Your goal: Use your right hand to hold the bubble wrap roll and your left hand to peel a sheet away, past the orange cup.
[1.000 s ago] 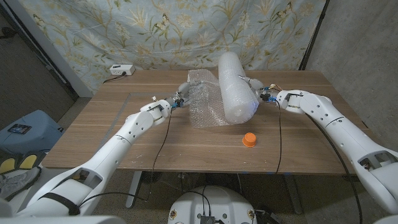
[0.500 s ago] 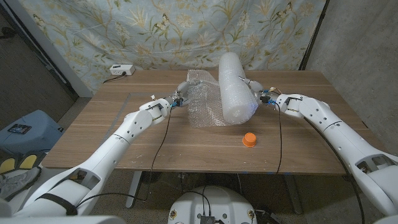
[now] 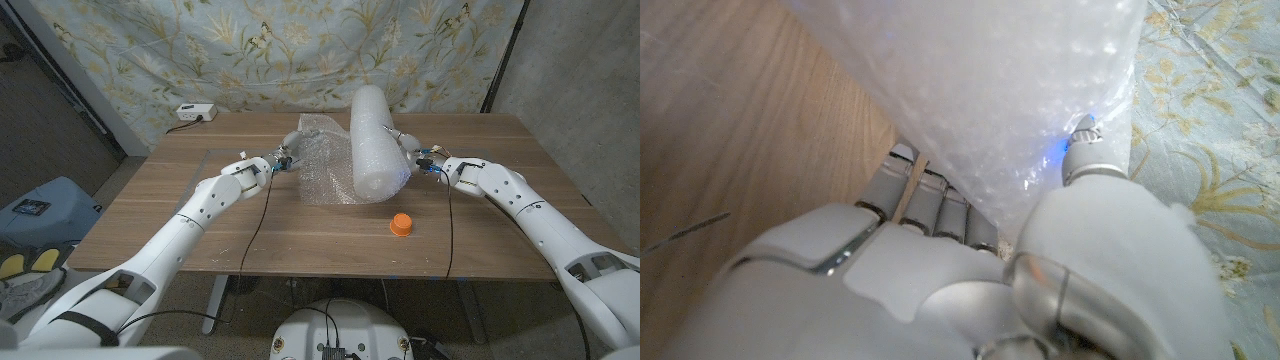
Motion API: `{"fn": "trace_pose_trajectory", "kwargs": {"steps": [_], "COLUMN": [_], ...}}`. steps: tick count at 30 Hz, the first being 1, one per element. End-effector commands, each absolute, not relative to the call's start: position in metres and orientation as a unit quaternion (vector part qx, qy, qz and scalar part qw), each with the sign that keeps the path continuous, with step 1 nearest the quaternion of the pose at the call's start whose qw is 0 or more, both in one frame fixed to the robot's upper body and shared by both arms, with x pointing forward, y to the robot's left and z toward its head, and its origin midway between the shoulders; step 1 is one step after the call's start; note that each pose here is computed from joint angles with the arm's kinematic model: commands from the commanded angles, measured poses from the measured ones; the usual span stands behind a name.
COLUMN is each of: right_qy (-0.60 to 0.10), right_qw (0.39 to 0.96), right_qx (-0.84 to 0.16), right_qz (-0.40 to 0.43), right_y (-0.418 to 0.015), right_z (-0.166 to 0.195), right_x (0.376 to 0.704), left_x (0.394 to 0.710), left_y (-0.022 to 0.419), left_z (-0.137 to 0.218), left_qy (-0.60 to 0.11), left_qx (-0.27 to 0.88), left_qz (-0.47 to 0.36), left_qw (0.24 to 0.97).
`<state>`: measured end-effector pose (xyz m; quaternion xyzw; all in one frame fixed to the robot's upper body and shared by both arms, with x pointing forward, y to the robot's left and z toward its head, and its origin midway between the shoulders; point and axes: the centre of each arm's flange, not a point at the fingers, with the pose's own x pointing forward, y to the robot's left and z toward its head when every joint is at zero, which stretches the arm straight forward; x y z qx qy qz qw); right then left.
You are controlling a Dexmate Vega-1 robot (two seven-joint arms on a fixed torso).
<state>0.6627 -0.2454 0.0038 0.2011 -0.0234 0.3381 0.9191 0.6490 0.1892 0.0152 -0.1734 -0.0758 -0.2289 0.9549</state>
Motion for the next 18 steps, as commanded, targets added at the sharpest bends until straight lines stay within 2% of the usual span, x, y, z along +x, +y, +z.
{"fn": "trace_pose_trajectory", "kwargs": {"steps": [1, 18], "right_qy": [-0.011, -0.017], "right_qw": [0.913, 0.902], "right_qx": [0.211, 0.223], "right_qz": [0.348, 0.370], "right_y": [-0.2423, -0.2366], "right_z": [-0.0053, -0.0103], "right_x": [0.6652, 0.6718], "left_x": [0.6504, 0.6493], "left_y": [0.1880, 0.1901], "left_z": [0.0150, 0.0168], "left_qy": [-0.072, -0.071], "left_qx": [-0.170, -0.150], "left_qz": [-0.225, -0.209], "left_qw": [0.957, 0.964]}}
